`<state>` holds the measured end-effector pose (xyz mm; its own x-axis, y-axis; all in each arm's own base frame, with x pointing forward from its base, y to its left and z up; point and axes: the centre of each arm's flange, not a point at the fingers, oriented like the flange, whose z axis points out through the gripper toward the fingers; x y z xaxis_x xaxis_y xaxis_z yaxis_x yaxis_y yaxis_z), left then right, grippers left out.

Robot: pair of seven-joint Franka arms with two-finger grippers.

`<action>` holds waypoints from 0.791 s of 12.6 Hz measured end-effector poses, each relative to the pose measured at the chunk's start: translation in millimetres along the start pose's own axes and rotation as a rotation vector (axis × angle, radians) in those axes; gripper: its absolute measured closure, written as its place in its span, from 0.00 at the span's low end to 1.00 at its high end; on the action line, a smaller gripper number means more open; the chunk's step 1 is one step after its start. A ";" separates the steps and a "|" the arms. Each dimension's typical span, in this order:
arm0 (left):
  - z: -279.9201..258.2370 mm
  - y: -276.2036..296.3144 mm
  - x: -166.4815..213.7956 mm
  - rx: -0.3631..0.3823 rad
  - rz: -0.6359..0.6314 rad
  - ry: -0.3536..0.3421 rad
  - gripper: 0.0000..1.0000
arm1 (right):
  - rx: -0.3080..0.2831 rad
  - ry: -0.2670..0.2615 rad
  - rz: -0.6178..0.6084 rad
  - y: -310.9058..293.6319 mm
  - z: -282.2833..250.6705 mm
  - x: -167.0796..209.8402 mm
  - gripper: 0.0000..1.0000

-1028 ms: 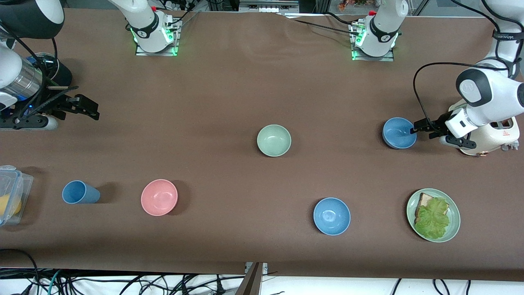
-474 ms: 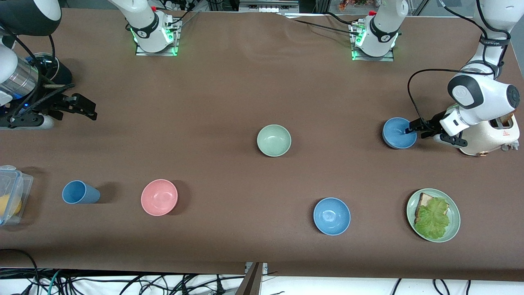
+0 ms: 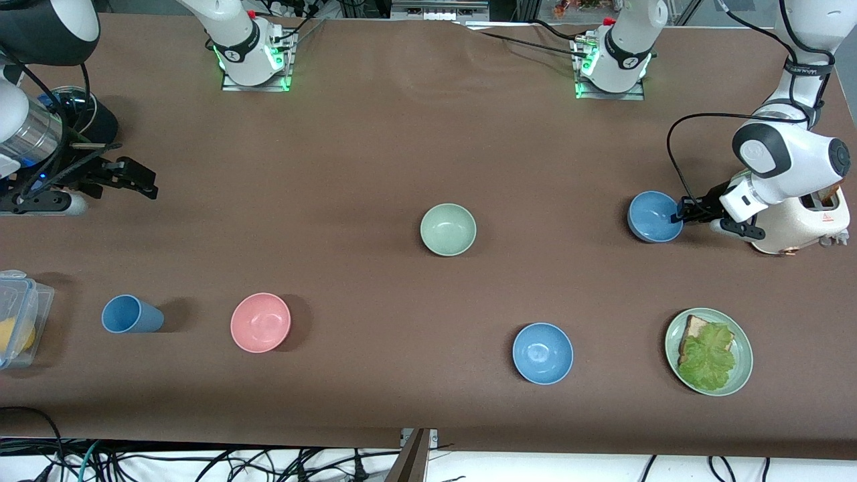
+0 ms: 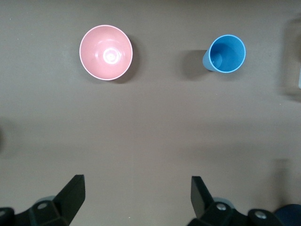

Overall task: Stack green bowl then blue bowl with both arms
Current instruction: 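Reach the left gripper to the rim of the nearby light blue bowl, then carry the blue bowl with the left gripper onto the green bowl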

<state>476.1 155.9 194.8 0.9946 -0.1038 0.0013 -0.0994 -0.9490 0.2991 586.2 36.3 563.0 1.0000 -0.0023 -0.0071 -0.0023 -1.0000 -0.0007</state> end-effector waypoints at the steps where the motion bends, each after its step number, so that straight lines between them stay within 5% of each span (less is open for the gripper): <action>1: -2.2 0.3 1.9 0.000 0.001 0.004 0.95 | 0.000 0.000 0.000 0.0 0.0 0.0 0.00; 5: -39.9 27.0 37.7 -0.065 0.019 0.013 0.95 | 0.000 0.000 0.000 0.1 0.0 0.0 0.01; 10: -71.6 189.6 125.5 -0.108 0.006 0.030 0.95 | 0.000 0.001 0.000 0.3 -0.1 0.1 0.00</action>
<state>584.3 -15.7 320.0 0.9946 -0.0989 0.0310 -0.1030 -0.9105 0.4005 586.3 36.0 563.1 1.0000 -0.0028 -0.0066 -0.0028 -1.0000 -0.0007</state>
